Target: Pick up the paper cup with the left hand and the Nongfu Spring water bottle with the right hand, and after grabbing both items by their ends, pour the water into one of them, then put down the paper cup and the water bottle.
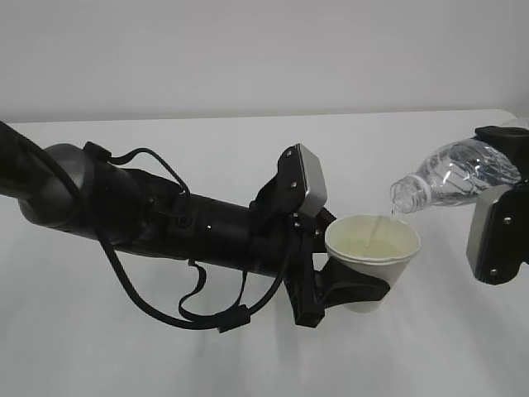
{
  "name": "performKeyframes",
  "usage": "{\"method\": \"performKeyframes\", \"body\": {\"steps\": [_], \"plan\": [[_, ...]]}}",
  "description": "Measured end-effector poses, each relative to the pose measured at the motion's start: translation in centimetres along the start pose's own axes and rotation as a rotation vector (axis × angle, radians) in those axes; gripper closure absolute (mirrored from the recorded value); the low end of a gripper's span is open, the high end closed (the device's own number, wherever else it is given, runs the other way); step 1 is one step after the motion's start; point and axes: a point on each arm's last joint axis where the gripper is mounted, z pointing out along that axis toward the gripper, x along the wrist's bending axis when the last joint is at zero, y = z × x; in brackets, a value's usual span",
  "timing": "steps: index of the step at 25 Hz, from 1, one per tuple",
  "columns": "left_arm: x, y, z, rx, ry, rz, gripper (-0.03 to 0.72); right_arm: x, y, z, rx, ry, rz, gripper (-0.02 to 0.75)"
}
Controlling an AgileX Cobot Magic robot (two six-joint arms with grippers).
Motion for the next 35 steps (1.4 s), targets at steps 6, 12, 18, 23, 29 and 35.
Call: {"method": "performKeyframes", "body": {"steps": [6,12,18,23,29,35], "plan": [[0.0,0.0,0.0,0.0,0.0,0.0,0.26,0.0,0.0,0.0,0.0,0.0,0.0,0.389],[0.01,0.01,0.0,-0.001,0.001,-0.001,0.26,0.0,0.0,0.0,0.0,0.0,0.0,0.389],[0.02,0.0,0.0,0.0,0.002,-0.001,0.26,0.0,0.0,0.0,0.0,0.0,0.0,0.389],[0.02,0.0,0.0,0.0,0.002,-0.001,0.26,-0.01,0.0,0.0,0.0,-0.002,0.0,0.389],[0.02,0.0,0.0,0.0,0.002,-0.001,0.26,-0.01,0.0,0.0,0.0,-0.002,0.0,0.389],[0.02,0.0,0.0,0.0,0.002,-0.001,0.26,-0.01,0.0,0.0,0.0,-0.002,0.0,0.389]]}}
